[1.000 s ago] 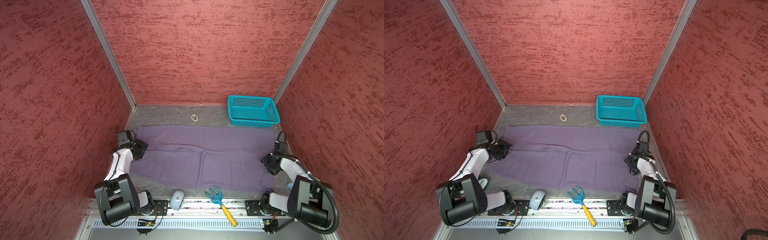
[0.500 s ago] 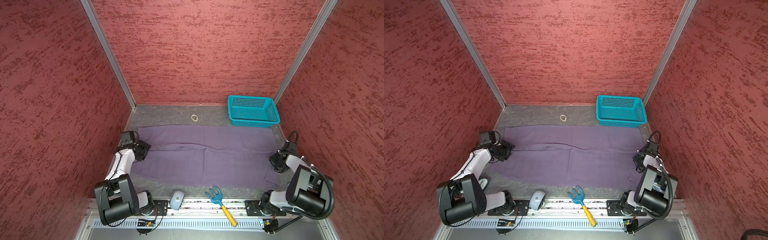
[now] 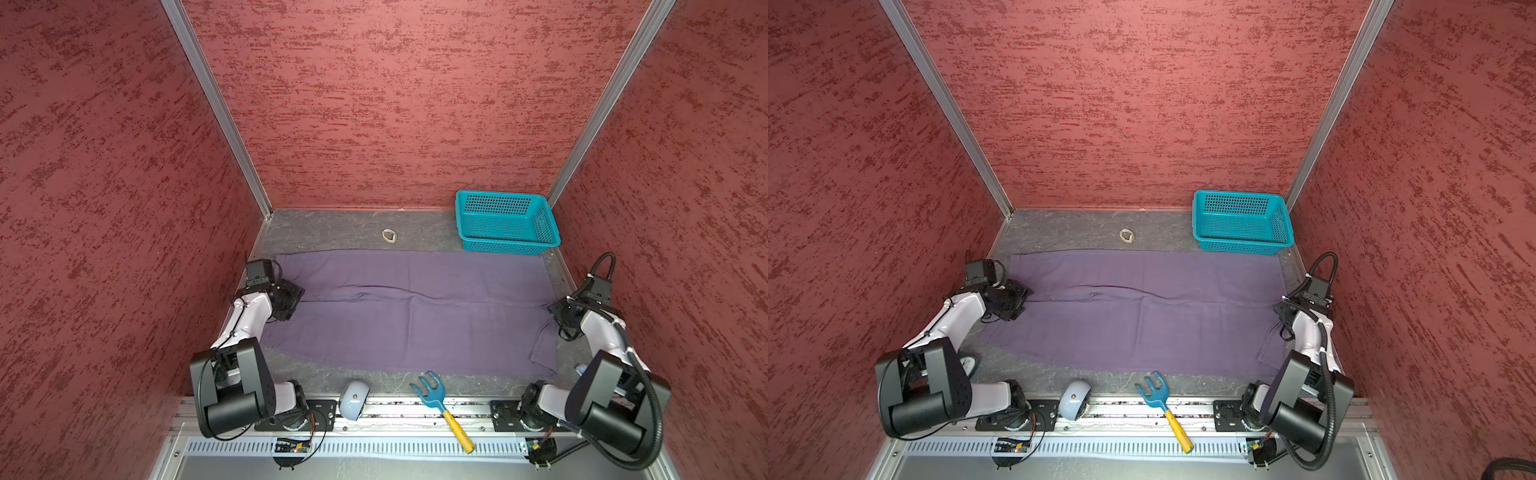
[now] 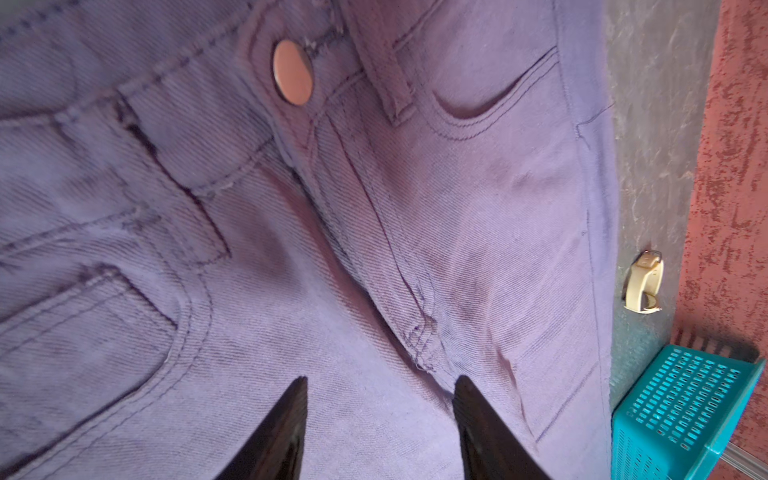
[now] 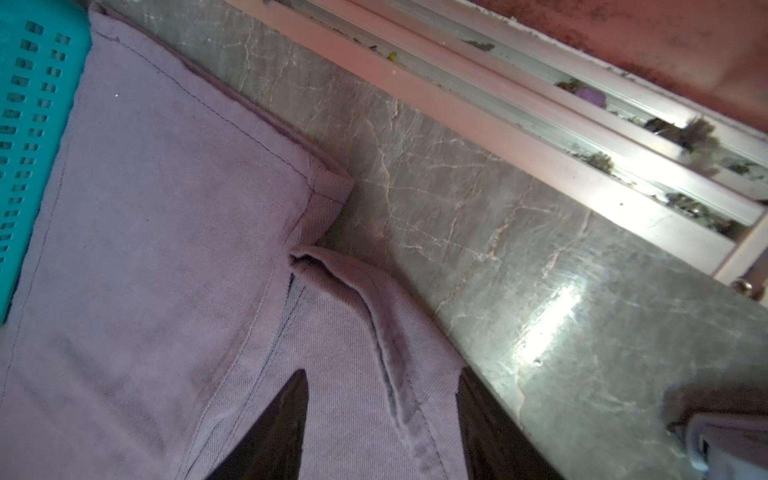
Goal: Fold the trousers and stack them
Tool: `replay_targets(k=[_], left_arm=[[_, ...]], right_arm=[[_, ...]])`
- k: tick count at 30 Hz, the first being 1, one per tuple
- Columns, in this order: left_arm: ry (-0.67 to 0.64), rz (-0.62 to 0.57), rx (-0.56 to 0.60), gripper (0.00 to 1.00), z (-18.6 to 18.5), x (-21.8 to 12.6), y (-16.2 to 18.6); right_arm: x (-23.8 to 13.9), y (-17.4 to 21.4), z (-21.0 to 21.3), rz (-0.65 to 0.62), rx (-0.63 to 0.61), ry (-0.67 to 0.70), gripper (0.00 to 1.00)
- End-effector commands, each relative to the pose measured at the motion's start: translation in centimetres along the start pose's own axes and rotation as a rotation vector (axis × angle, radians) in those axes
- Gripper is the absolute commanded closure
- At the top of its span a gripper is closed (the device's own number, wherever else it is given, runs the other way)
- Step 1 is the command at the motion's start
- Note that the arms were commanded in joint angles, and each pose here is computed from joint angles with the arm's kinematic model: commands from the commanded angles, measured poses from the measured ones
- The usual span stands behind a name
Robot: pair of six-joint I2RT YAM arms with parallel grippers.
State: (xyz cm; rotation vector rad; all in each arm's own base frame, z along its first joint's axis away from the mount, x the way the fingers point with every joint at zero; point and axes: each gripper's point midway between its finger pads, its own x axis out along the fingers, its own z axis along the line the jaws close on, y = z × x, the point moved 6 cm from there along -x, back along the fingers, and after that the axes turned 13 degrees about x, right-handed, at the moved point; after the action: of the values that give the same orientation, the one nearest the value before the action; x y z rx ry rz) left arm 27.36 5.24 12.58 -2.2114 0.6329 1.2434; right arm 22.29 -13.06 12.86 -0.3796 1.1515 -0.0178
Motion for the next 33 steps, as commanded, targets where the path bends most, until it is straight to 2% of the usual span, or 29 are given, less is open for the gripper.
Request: replay_targets(k=[1,8,13,14,15,16,18,21,27,33], left_arm=[[-0.017,0.005,0.036,0.43,-0.8,0.4,-0.7],[-0.042,0.016,0.059,0.44,-1.2,0.6,-0.5],[-0.079,0.022,0.064,0.43,-0.6,0.4,-0.3],[-0.085,0.025,0.062,0.43,-0.6,0.4,-0.4],[-0.085,0.030,0.062,0.43,-0.7,0.5,-0.4],[-0.085,0.032,0.064,0.43,-0.8,0.4,-0.5],[-0.089,0.035,0.066,0.43,-1.0,0.2,-0.8],[-0.099,0.032,0.071,0.43,-1.1,0.1,-1.3],[-0.121,0.055,0.034,0.44,0.2,0.5,-1.3],[-0.124,0.018,0.001,0.44,1.3,-1.6,-1.7]], right_arm=[[0.3,0.8,-1.0,0.027,-0.028,0.051,0.40],[2.9,2.4,-0.6,0.133,-0.025,-0.009,0.44],[3.9,4.2,-0.2,0.152,-0.091,0.011,0.45],[4.1,4.3,-0.4,0.154,-0.090,0.014,0.50],[4.3,4.5,-0.5,0.159,-0.089,0.011,0.61],[4.6,4.6,-0.5,0.166,-0.087,0.007,0.79],[4.9,4.7,-0.6,0.171,-0.084,0.013,1.00],[4.5,4.2,-0.3,0.148,-0.086,0.013,1.00],[1.2,1.2,1.1,0.000,-0.090,0.008,1.00],[-1.2,-0.9,1.7,-0.119,-0.084,0.007,1.00]])
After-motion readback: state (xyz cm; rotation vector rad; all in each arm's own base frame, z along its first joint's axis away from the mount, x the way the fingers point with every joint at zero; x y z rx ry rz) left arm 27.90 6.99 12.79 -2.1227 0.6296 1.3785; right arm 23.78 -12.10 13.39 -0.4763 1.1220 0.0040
